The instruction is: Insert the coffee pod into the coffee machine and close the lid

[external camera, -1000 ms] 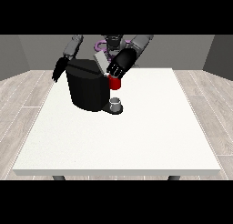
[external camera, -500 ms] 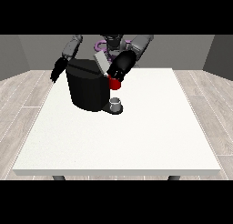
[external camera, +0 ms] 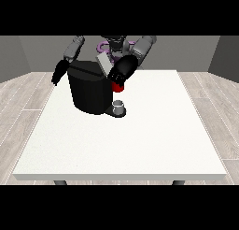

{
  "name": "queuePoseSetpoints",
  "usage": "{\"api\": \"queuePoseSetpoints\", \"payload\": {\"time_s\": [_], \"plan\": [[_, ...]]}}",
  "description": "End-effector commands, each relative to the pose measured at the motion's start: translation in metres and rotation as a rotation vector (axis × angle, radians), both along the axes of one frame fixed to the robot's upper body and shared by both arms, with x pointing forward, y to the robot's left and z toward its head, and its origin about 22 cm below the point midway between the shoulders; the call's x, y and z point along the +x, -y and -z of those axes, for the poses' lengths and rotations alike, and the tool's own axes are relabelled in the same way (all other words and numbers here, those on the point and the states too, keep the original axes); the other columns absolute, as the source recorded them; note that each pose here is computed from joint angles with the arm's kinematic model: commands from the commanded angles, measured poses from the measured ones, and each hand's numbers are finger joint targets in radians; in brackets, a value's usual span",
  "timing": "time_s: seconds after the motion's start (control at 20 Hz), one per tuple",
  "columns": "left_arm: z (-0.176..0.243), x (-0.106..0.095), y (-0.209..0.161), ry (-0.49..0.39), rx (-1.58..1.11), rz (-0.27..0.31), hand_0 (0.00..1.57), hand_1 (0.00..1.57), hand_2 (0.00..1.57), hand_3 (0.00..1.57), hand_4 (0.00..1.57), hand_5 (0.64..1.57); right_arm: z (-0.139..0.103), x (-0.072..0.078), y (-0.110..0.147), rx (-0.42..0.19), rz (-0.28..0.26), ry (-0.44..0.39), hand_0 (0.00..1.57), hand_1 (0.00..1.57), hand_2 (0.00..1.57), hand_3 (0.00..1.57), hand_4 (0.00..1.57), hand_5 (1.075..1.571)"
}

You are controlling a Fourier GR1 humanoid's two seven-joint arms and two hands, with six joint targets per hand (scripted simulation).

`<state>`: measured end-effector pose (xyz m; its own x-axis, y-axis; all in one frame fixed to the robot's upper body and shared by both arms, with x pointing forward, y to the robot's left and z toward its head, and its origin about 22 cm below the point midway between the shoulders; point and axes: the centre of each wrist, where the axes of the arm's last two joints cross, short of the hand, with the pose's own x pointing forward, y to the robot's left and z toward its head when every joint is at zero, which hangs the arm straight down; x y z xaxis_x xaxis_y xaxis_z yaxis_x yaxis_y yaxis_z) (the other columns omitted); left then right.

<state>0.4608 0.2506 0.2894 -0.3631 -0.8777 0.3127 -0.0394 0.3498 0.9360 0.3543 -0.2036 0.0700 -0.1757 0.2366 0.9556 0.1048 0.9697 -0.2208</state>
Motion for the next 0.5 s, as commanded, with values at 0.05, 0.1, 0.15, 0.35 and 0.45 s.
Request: {"api": "queuePoseSetpoints", "payload": {"time_s": [0.05,0.1,0.15,0.35,0.45], "plan": [[0.011,0.002,-0.001,0.054,-0.009,-0.007,1.24,1.24,1.2,0.97,0.0,1.571,-0.007,-0.002,-0.01,-0.012,0.0,0.006,0.0,0.0,0.0,0.0,0.11,1.571],[-0.012,-0.001,0.003,0.063,-0.013,-0.012,1.21,1.21,1.19,0.97,0.0,1.571,0.001,0.001,0.005,-0.035,-0.007,0.014,0.0,0.0,0.0,0.0,0.0,1.571],[0.004,0.001,-0.006,0.054,0.004,-0.003,1.22,1.22,1.2,0.98,0.0,1.571,-0.008,0.0,-0.003,-0.029,-0.005,0.002,0.0,0.0,0.0,0.0,0.07,1.571],[-0.008,-0.002,-0.003,0.096,0.042,0.021,1.22,1.22,1.17,0.89,0.0,1.571,0.001,0.002,0.004,-0.027,0.014,-0.014,0.0,0.0,0.0,0.0,0.22,1.571],[-0.011,-0.005,-0.021,0.116,0.077,0.015,1.09,1.09,1.07,0.8,0.0,1.571,-0.004,-0.001,0.002,-0.037,-0.018,0.029,0.0,0.0,0.0,0.0,0.19,1.571]]}}
